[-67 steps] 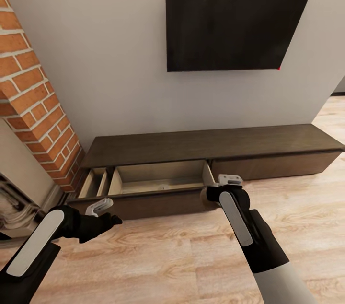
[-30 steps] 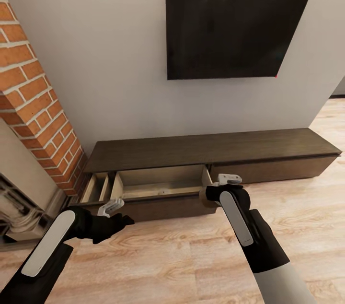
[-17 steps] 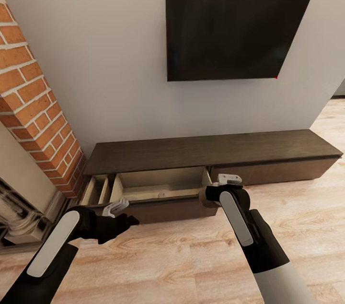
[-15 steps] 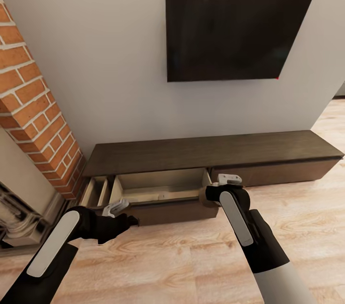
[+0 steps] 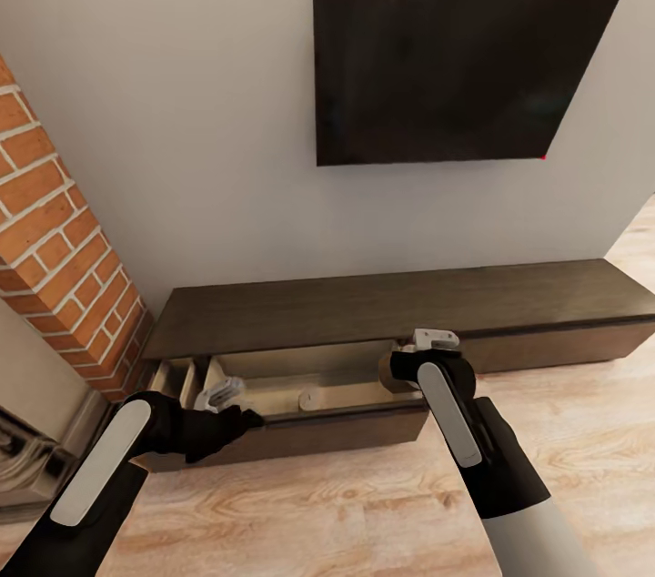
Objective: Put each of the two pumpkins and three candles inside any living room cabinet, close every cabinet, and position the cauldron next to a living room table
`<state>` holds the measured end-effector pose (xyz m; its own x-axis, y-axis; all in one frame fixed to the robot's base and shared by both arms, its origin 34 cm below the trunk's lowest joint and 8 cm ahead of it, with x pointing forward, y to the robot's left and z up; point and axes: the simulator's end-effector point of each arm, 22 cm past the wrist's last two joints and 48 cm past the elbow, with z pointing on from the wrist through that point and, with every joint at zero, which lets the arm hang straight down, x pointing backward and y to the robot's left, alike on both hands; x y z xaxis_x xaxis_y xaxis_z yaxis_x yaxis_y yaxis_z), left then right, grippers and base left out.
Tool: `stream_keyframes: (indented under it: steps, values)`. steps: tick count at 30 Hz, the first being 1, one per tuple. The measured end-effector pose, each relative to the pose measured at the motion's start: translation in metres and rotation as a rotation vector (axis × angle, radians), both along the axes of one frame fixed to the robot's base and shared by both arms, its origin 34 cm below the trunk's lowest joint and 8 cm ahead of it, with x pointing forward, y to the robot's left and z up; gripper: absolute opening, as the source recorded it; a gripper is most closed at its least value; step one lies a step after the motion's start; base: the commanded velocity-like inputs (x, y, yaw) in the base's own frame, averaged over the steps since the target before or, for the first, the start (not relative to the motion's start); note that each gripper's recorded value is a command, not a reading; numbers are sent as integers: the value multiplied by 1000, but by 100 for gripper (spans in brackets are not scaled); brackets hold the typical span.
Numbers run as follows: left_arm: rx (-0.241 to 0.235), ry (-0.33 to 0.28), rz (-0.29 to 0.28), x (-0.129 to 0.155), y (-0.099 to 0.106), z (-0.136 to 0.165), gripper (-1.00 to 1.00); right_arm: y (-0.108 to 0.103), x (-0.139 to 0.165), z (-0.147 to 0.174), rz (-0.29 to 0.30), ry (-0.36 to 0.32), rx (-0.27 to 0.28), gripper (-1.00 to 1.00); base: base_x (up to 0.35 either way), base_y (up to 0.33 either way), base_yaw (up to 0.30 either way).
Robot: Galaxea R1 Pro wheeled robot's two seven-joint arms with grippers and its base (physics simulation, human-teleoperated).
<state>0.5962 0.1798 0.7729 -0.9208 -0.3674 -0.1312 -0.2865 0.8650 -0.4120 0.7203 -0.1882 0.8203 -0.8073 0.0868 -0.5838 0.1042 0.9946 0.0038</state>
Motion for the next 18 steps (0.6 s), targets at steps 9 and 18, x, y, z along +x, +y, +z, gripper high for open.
stream_keyframes:
  steps: [9,18]
  values:
    - [1,0,0,0,1,0,100,14,-2,0,40,-1,-9,-100,264,78,0]
    - [2,0,1,0,1,0,100,21,-3,0,64,-3,-20,-100,192,70,76]
